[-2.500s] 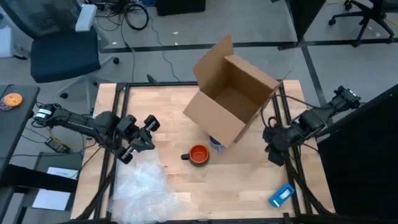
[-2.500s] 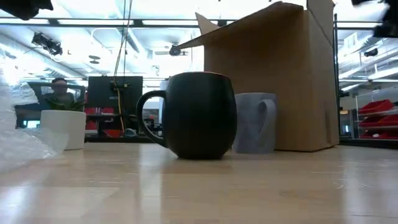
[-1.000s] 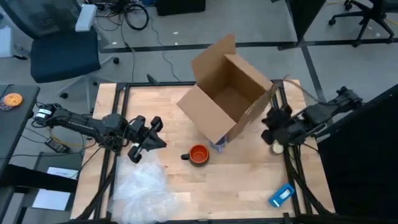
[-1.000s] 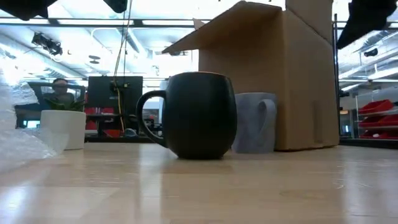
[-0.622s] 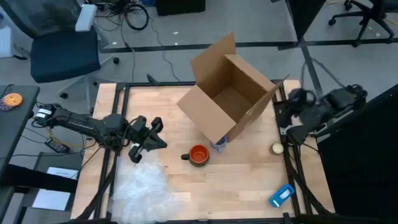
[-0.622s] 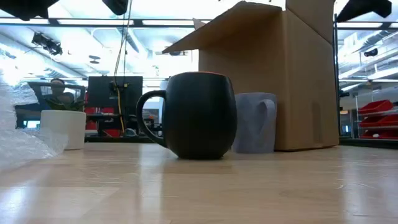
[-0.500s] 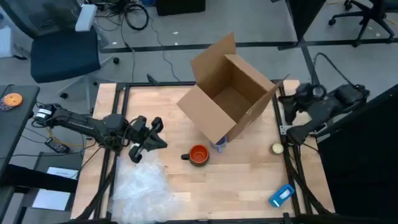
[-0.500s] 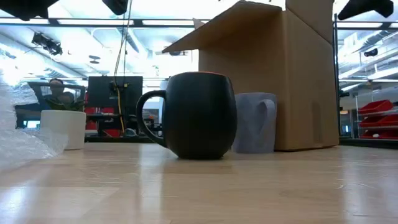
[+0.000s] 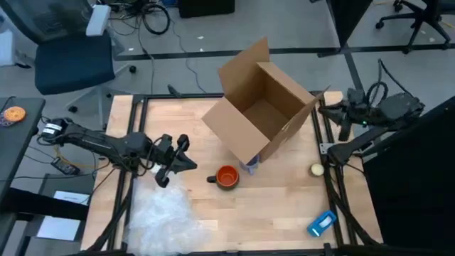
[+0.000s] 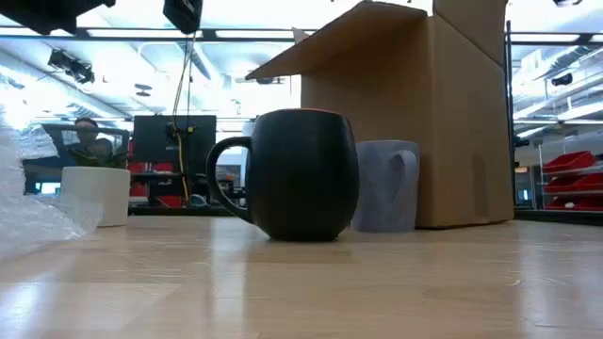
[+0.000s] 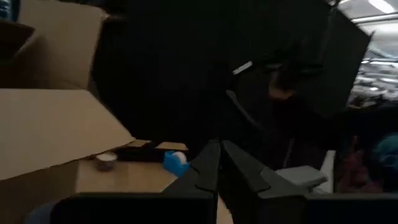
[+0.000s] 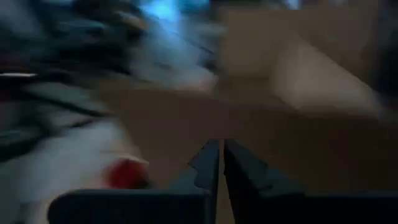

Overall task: Wrap mug
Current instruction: Move the box to the top middle of the table

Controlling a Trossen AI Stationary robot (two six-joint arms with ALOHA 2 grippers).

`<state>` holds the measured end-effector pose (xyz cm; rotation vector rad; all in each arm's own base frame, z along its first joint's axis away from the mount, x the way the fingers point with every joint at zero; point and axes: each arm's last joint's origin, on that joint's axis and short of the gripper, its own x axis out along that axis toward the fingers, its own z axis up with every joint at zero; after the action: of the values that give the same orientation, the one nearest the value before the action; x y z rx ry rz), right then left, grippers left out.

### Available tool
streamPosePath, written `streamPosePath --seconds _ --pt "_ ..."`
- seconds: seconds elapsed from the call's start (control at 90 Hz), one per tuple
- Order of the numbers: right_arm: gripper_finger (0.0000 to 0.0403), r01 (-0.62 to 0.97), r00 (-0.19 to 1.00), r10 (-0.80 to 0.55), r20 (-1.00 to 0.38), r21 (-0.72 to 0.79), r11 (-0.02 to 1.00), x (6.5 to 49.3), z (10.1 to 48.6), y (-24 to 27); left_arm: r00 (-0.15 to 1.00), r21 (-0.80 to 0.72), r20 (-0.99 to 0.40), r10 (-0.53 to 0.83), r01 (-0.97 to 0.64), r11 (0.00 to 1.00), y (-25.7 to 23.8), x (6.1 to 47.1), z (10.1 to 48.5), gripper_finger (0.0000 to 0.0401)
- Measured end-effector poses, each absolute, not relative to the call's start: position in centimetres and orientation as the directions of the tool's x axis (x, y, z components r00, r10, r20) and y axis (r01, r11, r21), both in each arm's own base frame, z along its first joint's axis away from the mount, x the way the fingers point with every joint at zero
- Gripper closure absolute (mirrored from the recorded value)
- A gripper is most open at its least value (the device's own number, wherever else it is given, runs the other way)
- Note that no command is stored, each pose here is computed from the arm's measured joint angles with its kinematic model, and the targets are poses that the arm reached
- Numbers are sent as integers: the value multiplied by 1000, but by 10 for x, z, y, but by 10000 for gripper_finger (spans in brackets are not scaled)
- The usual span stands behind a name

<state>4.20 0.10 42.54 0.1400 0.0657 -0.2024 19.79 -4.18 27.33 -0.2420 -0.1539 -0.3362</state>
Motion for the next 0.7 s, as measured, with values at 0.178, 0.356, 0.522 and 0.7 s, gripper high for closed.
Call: streamPosePath --seconds 0.178,0.356,0.522,0.7 --pt "389 -47 988 51 146 -26 999 65 454 19 960 -216 167 -226 259 941 -41 207 266 401" --pt "345 -54 995 66 76 -150 987 94 450 33 976 -232 143 -164 194 953 -41 217 257 401" --pt "285 -65 998 68 12 -182 981 116 457 44 977 -236 137 -166 195 952 -42 222 252 401" --pt "239 -82 986 39 -162 -264 961 131 473 48 976 -237 146 -163 195 952 -42 224 251 401"
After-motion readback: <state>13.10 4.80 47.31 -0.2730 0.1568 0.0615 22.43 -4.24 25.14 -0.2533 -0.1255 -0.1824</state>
